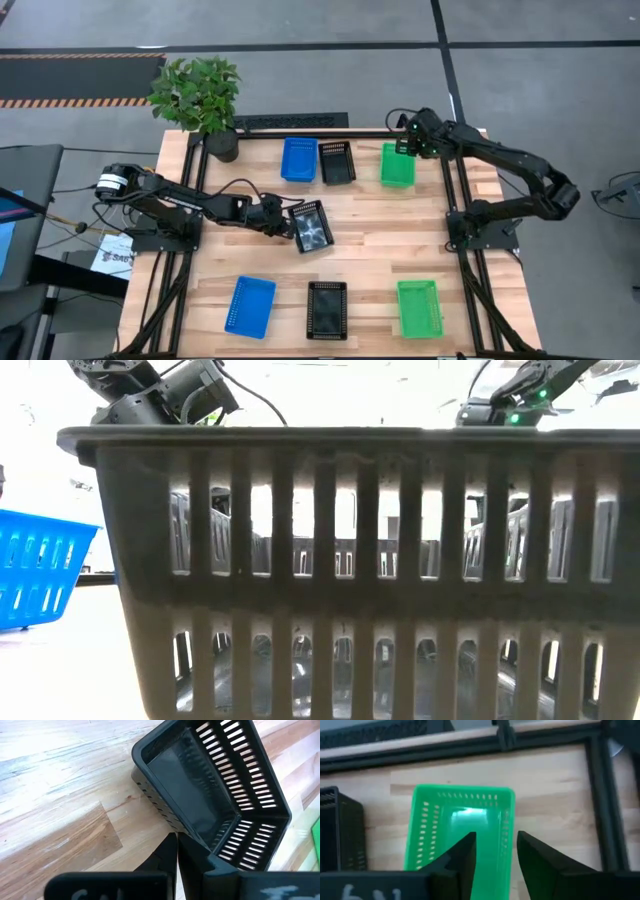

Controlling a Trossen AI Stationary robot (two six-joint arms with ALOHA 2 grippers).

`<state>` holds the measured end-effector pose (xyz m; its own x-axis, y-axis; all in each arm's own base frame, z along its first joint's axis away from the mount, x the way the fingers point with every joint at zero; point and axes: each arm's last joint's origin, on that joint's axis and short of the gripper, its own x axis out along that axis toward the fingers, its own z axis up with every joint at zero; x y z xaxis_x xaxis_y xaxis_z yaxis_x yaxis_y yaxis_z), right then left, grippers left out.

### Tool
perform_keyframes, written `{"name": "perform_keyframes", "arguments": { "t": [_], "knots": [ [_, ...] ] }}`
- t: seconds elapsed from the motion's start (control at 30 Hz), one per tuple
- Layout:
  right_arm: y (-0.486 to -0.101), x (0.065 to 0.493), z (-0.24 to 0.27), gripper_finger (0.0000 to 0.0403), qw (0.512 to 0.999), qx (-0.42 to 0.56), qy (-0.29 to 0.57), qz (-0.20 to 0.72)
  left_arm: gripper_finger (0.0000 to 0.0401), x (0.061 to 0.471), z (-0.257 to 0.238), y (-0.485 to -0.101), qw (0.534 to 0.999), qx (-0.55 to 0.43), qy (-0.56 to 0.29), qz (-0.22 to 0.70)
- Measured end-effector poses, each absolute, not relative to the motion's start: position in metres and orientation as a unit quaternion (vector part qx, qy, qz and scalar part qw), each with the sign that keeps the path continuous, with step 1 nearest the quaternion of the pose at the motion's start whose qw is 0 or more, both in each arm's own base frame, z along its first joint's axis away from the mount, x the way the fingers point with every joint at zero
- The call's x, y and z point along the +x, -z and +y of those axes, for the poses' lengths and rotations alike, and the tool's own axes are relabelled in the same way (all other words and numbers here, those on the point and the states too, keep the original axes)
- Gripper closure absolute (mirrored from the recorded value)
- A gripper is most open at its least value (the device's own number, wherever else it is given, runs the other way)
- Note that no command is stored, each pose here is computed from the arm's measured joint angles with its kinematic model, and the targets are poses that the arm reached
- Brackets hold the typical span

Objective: Stack baskets by color
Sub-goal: Stack the middle green bin on the top green bin

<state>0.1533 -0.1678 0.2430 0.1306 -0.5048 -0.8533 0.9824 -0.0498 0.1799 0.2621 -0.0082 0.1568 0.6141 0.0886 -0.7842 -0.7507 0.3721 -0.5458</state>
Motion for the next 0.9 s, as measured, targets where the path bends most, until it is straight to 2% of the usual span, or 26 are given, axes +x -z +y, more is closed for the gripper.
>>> {"name": "perform_keyframes", "arguments": {
  "t": [0.17, 0.67, 0.9],
  "knots": [
    [-0.237, 0.151, -0.156, 0.0237, 0.585, 0.384, 0.628, 0.339, 0.0401, 0.262, -0.008, -0.157, 0.754, -0.487, -0.276, 0.342],
    [-0.188, 0.177, -0.158, 0.0257, 0.513, 0.374, 0.629, 0.449, 0.0401, 0.262, -0.006, -0.156, 0.756, -0.483, -0.263, 0.355],
    [-0.187, 0.183, -0.163, 0.0256, 0.533, 0.373, 0.619, 0.44, 0.0401, 0.261, -0.006, -0.156, 0.758, -0.478, -0.258, 0.361]
  ]
}}
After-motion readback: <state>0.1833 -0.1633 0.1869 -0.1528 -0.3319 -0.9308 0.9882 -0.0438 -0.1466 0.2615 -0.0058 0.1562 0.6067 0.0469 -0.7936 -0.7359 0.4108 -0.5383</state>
